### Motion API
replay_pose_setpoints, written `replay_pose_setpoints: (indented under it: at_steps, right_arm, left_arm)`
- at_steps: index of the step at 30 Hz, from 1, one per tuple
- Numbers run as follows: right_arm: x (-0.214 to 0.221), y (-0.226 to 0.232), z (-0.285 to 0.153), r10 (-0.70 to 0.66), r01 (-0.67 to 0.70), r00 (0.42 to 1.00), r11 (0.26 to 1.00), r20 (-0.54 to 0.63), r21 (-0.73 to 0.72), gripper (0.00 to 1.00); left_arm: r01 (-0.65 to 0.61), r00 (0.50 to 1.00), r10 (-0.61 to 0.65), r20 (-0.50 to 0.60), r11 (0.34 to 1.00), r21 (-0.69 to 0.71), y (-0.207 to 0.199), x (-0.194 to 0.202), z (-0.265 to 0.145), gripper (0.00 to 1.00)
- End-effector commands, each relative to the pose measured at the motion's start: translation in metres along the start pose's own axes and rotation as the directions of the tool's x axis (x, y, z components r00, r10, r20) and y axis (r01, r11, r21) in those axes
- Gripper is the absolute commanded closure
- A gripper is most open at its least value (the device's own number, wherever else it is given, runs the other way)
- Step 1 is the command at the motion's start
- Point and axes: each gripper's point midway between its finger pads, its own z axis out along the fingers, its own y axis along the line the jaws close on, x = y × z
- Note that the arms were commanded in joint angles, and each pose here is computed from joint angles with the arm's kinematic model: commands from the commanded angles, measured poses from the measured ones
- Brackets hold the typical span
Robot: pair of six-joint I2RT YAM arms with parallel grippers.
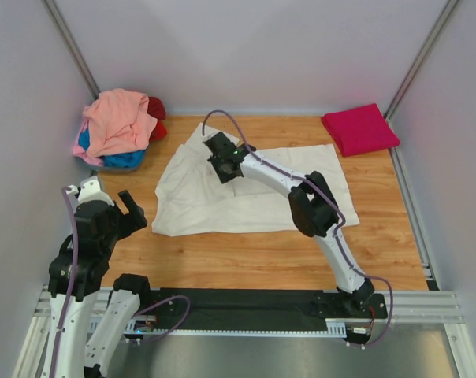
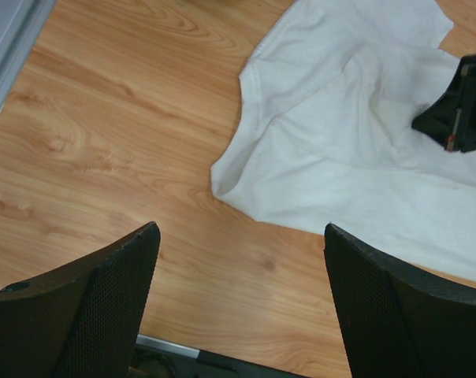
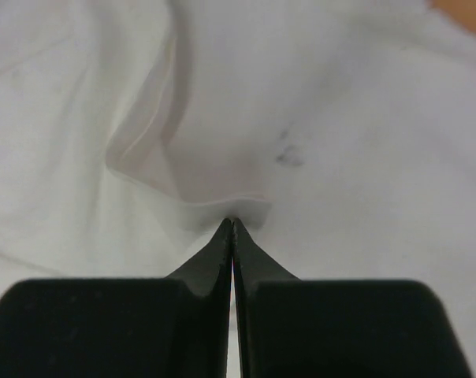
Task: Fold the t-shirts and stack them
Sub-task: Fold the tshirt
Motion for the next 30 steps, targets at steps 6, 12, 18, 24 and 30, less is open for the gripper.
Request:
replay_pose_setpoints:
  at_steps: [6, 12, 18, 24, 30]
  right_arm:
    - [-0.047, -0.133, -0.011, 0.14, -0.163, 0.986, 0.939, 0.094, 0.302, 0.99]
    - [-0.041, -0.146, -0.05, 0.196, -0.233, 0.968, 0.93, 0.153, 0.283, 1.0]
    - [-0.022, -0.172, -0.103, 0.404, -0.44, 0.887, 0.887, 0.226, 0.141, 0.32]
    - [0.005, -0.2, -0.171, 0.517, -0.572, 0.786, 0.816, 0.34, 0.081, 0.13]
    - [0.057, -0.173, -0.187, 0.591, -0.621, 0.742, 0.784, 0.316, -0.007, 0.1]
  left_arm:
    - [0.004, 1.0, -0.004, 0.009, 1.0, -0.005, 0.001, -0.002, 0.001, 0.09]
    - [-0.018, 1.0, 0.018, -0.013, 1.0, 0.005, -0.002, 0.0, 0.006, 0.1]
    - [-0.015, 0.995, 0.034, -0.091, 0.979, 0.203, -0.063, -0.013, 0.037, 0.11]
    - [-0.051, 0.986, 0.093, -0.135, 0.957, 0.287, -0.15, -0.036, 0.126, 0.11]
    - [-0.11, 0.97, 0.161, -0.18, 0.958, 0.265, -0.214, -0.065, 0.249, 0.02]
